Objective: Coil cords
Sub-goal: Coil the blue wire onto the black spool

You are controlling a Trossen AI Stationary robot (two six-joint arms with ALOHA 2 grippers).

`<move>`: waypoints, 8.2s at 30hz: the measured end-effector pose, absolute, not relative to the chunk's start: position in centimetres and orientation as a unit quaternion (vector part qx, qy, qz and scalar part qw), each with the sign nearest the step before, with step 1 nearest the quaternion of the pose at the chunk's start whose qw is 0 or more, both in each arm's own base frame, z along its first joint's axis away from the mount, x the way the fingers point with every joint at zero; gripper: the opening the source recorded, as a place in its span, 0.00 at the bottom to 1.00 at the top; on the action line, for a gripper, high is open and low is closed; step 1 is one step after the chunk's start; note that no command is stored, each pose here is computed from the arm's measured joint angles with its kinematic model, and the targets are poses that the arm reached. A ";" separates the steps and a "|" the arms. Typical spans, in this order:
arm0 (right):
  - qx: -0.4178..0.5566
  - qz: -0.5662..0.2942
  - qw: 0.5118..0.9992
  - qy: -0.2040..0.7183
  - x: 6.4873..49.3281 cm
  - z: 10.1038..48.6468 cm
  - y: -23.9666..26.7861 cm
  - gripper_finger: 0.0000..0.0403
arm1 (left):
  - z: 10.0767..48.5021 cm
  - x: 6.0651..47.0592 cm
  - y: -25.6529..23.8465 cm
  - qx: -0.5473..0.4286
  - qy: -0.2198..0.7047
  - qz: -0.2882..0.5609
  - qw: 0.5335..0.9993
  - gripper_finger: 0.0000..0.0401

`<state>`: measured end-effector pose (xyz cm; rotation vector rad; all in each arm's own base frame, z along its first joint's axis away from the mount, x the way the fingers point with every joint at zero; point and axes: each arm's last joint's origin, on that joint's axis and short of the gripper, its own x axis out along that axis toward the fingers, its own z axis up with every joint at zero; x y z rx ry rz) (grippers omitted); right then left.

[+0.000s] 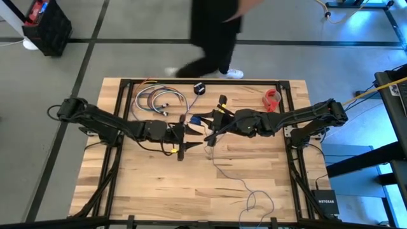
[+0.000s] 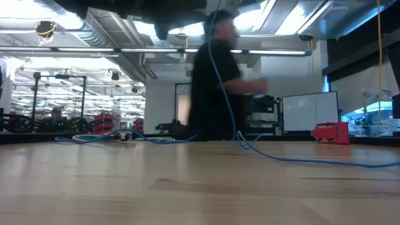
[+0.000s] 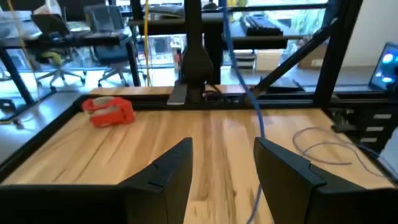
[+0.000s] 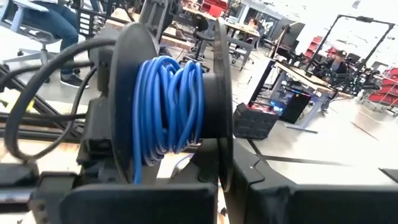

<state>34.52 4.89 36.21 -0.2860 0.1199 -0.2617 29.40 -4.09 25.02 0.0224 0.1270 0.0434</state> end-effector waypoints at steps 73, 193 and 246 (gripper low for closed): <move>-0.156 -0.154 0.943 0.250 32.2 31.0 9.1 0.01 | 27.1 26.3 -3.1 0.036 0.225 0.129 0.965 0.01; -0.122 -0.192 0.973 0.043 34.6 36.9 3.3 0.01 | 26.4 30.6 -4.9 0.046 0.067 0.106 0.991 0.00; -0.160 -0.180 0.964 0.115 33.0 36.3 6.0 0.01 | 24.0 33.6 -4.1 0.068 0.111 0.071 0.989 0.01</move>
